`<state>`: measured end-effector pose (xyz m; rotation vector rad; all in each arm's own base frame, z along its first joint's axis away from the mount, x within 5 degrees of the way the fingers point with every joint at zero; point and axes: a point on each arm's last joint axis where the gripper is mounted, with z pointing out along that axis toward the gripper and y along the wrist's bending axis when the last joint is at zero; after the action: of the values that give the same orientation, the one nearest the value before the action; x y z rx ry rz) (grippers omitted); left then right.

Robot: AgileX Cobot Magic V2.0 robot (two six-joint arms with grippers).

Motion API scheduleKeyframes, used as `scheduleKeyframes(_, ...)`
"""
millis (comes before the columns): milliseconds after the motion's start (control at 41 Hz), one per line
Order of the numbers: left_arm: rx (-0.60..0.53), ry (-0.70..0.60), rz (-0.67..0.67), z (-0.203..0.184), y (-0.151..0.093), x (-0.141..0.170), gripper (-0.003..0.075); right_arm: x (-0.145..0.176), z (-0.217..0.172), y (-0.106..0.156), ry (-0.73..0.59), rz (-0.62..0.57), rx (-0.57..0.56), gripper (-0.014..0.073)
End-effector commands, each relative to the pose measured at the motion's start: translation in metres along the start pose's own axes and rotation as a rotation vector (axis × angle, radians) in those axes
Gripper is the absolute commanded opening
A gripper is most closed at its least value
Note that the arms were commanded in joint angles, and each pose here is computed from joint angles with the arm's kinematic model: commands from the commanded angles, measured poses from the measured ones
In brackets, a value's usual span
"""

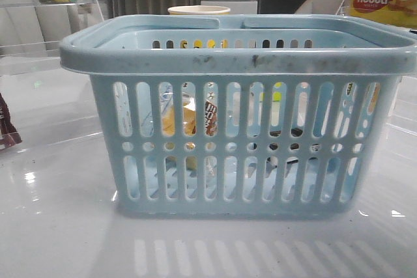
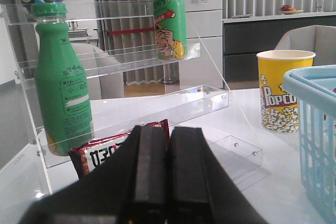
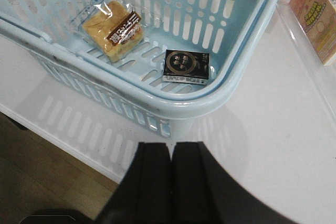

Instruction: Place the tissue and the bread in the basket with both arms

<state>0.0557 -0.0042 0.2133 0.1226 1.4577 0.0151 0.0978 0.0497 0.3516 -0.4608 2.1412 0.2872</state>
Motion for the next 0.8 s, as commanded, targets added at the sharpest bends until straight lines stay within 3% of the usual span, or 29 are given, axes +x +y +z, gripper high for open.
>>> scheduleKeyframes(0,-0.003,-0.099,-0.02,-0.002,0.0,-0.007,0.0093,-0.012,-0.006,0.0,-0.094,-0.011,0.005,0.0039)
scheduleKeyframes(415,-0.003,-0.099,-0.02,-0.002,0.0,-0.007,0.0093,-0.01,-0.009,-0.001,-0.111,-0.008,0.01,0.0039)
scheduleKeyframes(561,-0.003,-0.099,-0.02,-0.002,0.0,-0.007,0.0093,0.0,-0.015,-0.011,-0.255,0.037,0.088,0.0039)
scheduleKeyframes(780,-0.003,-0.099,-0.02,-0.002,0.0,-0.007,0.0093,0.041,-0.01,-0.024,-0.6,0.073,0.248,0.0039)
